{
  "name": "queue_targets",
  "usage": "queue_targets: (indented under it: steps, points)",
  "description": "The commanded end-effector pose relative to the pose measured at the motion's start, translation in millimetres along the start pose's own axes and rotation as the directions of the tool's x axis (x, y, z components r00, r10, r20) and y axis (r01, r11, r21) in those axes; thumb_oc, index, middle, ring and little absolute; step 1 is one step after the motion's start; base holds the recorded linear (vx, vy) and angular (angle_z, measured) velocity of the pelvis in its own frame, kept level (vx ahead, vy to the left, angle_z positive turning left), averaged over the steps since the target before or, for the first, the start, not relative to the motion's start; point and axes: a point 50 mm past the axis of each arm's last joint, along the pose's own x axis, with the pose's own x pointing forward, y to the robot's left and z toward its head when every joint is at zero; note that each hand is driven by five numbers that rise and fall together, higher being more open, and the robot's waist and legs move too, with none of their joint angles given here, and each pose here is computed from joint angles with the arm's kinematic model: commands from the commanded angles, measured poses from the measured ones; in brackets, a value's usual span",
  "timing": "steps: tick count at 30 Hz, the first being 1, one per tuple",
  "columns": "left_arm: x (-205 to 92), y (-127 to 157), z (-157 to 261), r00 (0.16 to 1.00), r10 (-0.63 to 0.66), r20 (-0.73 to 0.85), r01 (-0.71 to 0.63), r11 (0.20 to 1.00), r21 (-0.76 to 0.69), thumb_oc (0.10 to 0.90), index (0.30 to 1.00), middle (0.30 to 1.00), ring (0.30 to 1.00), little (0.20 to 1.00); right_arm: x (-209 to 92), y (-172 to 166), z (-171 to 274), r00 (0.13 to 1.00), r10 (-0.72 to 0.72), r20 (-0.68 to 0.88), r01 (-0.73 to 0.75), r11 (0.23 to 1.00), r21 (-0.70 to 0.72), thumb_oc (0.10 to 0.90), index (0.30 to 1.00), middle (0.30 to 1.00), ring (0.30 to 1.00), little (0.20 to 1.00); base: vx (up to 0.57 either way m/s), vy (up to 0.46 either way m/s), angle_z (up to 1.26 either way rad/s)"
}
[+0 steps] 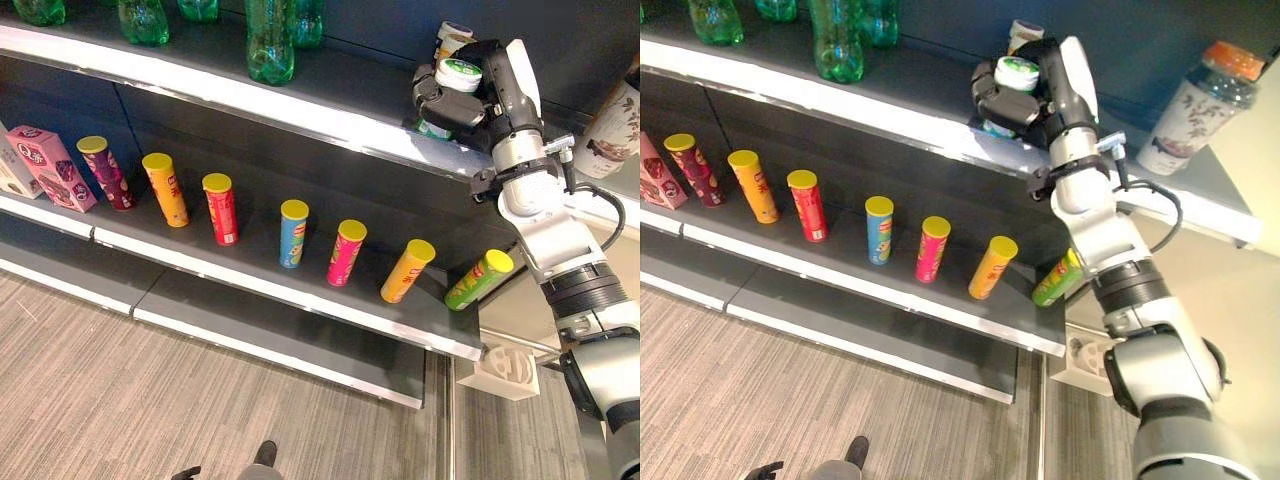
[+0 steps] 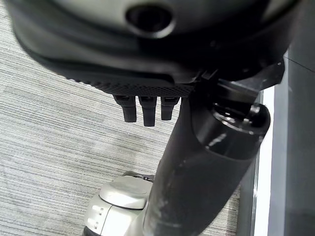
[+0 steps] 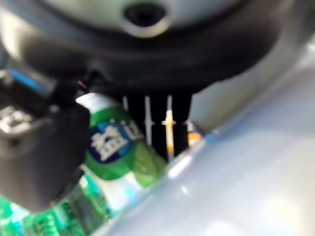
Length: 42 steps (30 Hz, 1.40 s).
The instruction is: Put the goods on the table back onto the shelves and tidy them up.
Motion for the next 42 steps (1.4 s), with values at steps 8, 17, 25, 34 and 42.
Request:
queue_targets:
  steps: [8,17,25,34,42]
  points:
    - [3,17,1,0.998,0.062,0.003,-0.062,0.998,0.026,0.800,0.900,0.900,0.900,0.900,21,-30,39,0.981,-0.127,0.146,0.131,0.991,-0.017,0.800,0.900,0.900,0.900,0.900,0.00,0.000,0.00]
    - [3,17,1,0.998,0.063,0.000,-0.063,0.998,0.022,0.800,0.900,0.900,0.900,0.900,22,-28,41,0.980,-0.132,0.146,0.134,0.991,-0.002,0.800,0.900,0.900,0.900,0.900,0.00,0.000,0.00]
    - [3,15,1,0.998,0.061,-0.001,-0.061,0.998,0.029,0.800,0.900,0.900,0.900,0.900,21,-29,49,0.970,-0.159,0.183,0.154,0.987,0.041,0.800,0.900,0.900,0.900,0.900,0.00,0.000,0.00]
    - [3,15,1,0.998,0.065,-0.005,-0.065,0.997,0.031,0.800,0.900,0.900,0.900,0.900,19,-34,60,0.946,-0.221,0.237,0.217,0.975,0.044,0.800,0.900,0.900,0.900,0.900,0.00,0.000,0.00]
    - [4,15,4,0.997,0.073,0.004,-0.073,0.996,0.044,0.800,0.900,0.900,0.900,0.900,20,-40,64,0.929,-0.269,0.255,0.273,0.962,0.019,0.800,0.900,0.900,0.900,0.900,0.00,0.000,0.00]
